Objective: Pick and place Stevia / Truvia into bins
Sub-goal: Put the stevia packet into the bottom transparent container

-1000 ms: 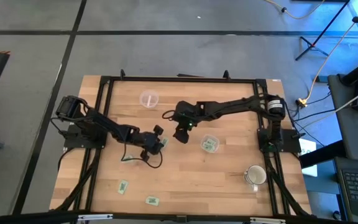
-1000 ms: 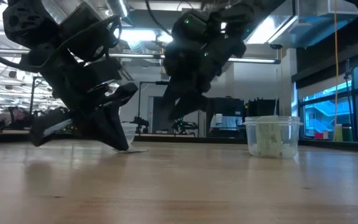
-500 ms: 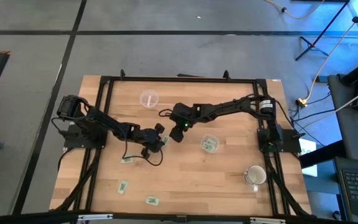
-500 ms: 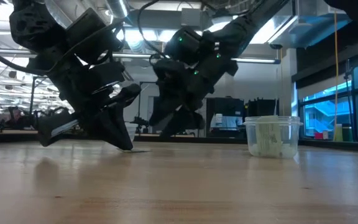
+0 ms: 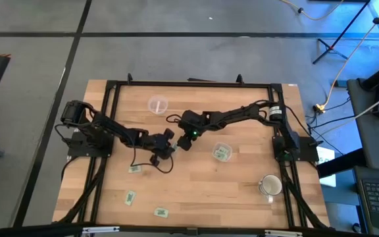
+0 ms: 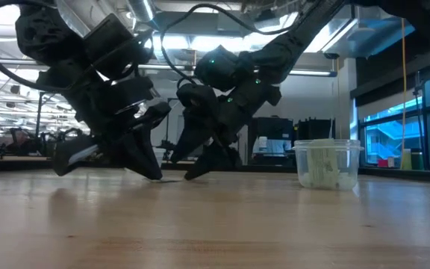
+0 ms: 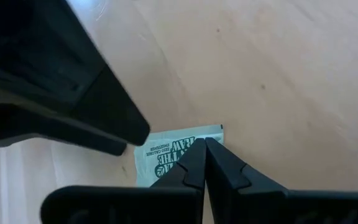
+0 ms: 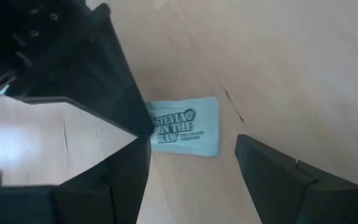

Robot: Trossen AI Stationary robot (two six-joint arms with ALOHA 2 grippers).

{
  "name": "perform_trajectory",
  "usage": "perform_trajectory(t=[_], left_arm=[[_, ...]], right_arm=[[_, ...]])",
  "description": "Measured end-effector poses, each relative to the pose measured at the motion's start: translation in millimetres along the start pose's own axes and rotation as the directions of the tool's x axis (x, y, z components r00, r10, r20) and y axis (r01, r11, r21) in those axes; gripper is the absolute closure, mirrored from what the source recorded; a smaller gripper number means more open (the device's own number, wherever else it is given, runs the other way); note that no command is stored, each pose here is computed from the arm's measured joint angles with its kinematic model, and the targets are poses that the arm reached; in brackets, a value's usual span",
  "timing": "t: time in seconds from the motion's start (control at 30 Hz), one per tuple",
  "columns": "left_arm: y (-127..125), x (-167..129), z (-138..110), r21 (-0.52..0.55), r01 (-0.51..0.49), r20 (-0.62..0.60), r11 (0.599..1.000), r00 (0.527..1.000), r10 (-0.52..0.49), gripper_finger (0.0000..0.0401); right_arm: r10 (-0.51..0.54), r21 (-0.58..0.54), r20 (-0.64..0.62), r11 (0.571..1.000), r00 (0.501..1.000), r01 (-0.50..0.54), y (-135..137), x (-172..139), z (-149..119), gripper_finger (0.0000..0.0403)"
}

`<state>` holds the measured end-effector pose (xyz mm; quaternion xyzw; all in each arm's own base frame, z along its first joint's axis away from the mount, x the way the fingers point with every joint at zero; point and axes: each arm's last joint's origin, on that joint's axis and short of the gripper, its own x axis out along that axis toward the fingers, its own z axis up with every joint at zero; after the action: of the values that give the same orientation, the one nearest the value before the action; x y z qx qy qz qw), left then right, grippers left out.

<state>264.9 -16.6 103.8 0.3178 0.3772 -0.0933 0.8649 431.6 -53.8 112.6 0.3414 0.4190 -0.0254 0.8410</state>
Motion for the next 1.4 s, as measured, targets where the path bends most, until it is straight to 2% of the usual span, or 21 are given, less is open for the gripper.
perform_trajectory(t=[0.6,0.87,1.07,1.27,1.4], left_arm=[[3.7,0.4,0.1,0.039,0.001,0.029,0.999,1.0,-0.002,0.04],[6.8,3.5,-3.8,0.026,-0.001,0.019,1.0,1.0,0.001,0.04],[4.3,20.0,-6.0,0.014,-0.003,0.064,1.0,0.998,0.002,0.0399],[1.1,27.7,-7.3,-0.04,0.012,0.088,0.999,0.996,-0.008,0.0399],[0.4,28.1,-7.3,-0.058,0.014,0.087,0.998,0.996,-0.009,0.04]], right_arm=[[0.041,-0.006,-0.004,0.999,0.999,-0.041,0.4,1.4,0.3,0.0159],[0.048,0.0,-0.011,0.999,0.999,-0.048,1.7,2.0,-0.7,0.0159],[0.057,0.002,-0.023,0.998,0.998,-0.057,3.0,2.8,-2.4,0.0159],[0.096,0.025,-0.067,0.995,0.993,-0.094,3.7,2.8,-4.9,0.0159],[0.069,-0.016,-0.066,0.997,0.995,-0.07,1.9,2.3,-5.0,0.0159]])
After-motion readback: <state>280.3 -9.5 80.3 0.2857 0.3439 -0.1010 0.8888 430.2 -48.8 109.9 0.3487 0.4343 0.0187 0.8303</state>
